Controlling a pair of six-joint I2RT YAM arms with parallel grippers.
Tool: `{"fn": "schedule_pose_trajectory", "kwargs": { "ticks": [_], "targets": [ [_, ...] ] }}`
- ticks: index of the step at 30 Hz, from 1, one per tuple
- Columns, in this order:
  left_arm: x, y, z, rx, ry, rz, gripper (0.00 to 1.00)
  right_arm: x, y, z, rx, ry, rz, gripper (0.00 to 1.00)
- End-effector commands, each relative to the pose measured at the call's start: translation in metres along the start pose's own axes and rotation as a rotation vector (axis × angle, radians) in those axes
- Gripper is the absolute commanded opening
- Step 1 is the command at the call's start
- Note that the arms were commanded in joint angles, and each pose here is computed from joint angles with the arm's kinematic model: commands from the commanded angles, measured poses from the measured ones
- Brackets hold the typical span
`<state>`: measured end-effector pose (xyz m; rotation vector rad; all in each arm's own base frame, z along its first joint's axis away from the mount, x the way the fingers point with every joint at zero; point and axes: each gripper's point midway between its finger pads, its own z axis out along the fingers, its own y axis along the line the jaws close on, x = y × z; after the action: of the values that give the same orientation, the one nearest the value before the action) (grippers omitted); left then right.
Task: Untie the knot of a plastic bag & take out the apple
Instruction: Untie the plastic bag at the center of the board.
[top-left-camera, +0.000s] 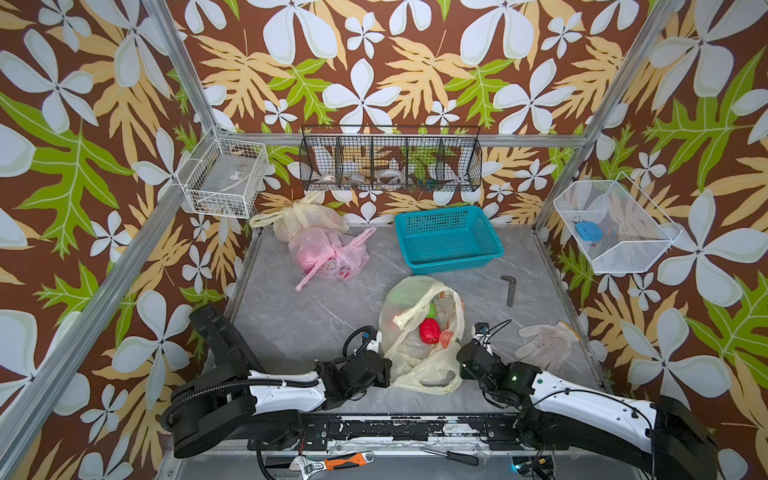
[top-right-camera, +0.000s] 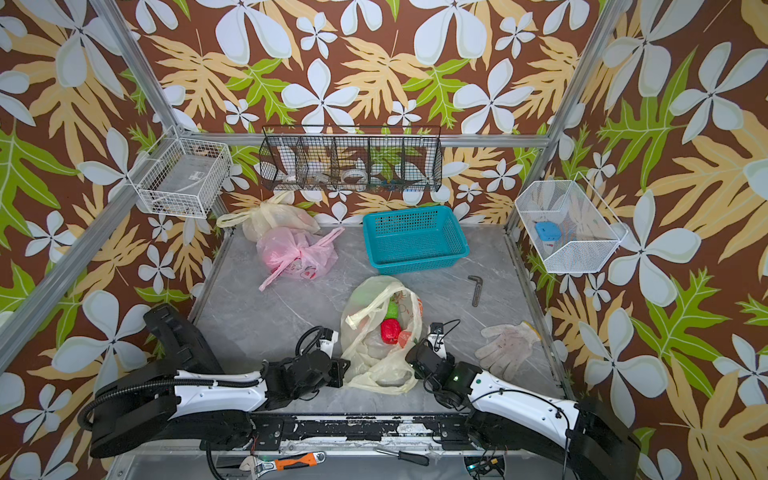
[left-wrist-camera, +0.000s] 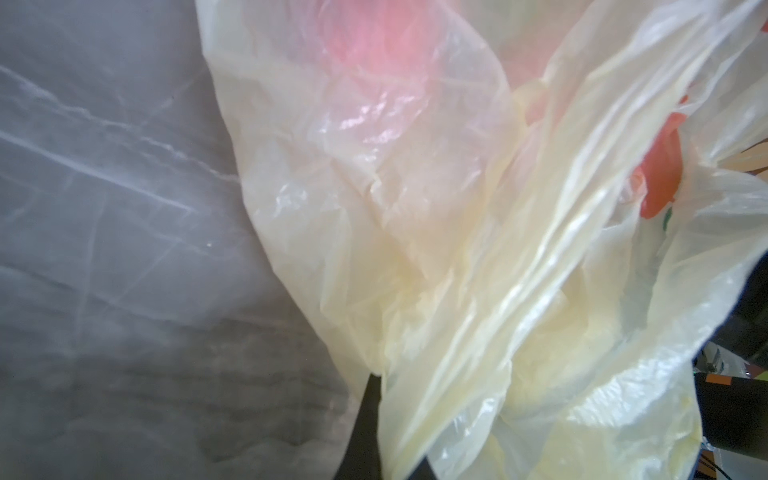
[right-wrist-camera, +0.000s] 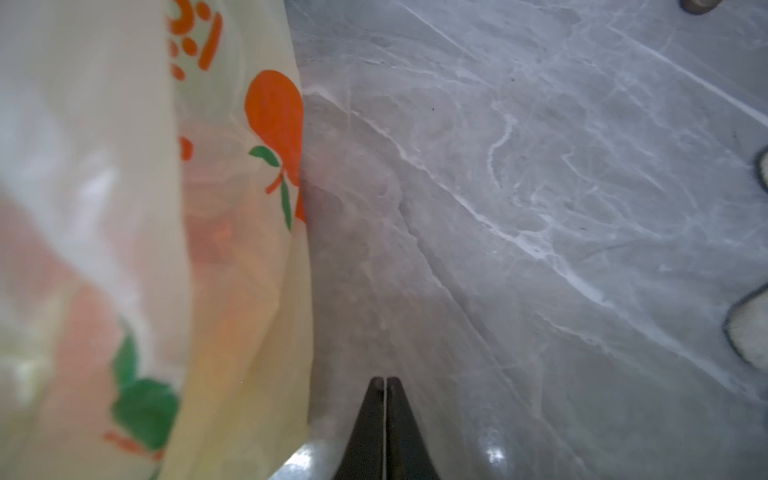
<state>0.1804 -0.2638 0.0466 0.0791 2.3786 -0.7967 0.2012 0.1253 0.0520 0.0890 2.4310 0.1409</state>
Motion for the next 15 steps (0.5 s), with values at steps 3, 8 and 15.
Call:
{"fn": "schedule_pose_trajectory", "kwargs": {
  "ticks": [3, 8, 15],
  "targets": [
    [-0.016, -0.013, 0.001, 0.010, -0.045, 0.035, 0.00, -0.025, 0.024, -0.029, -0.042, 0.060, -0.088, 0.51],
    [-0.024, -0.020, 0.003, 0.001, -0.061, 0.054, 0.00, -0.067, 0.044, -0.071, -0.084, 0.052, -0.123, 0.52],
    [-0.028, -0.029, 0.006, 0.016, -0.059, 0.030, 0.00, -0.113, 0.076, -0.102, -0.100, 0.063, -0.294, 0.52]
  ]
}}
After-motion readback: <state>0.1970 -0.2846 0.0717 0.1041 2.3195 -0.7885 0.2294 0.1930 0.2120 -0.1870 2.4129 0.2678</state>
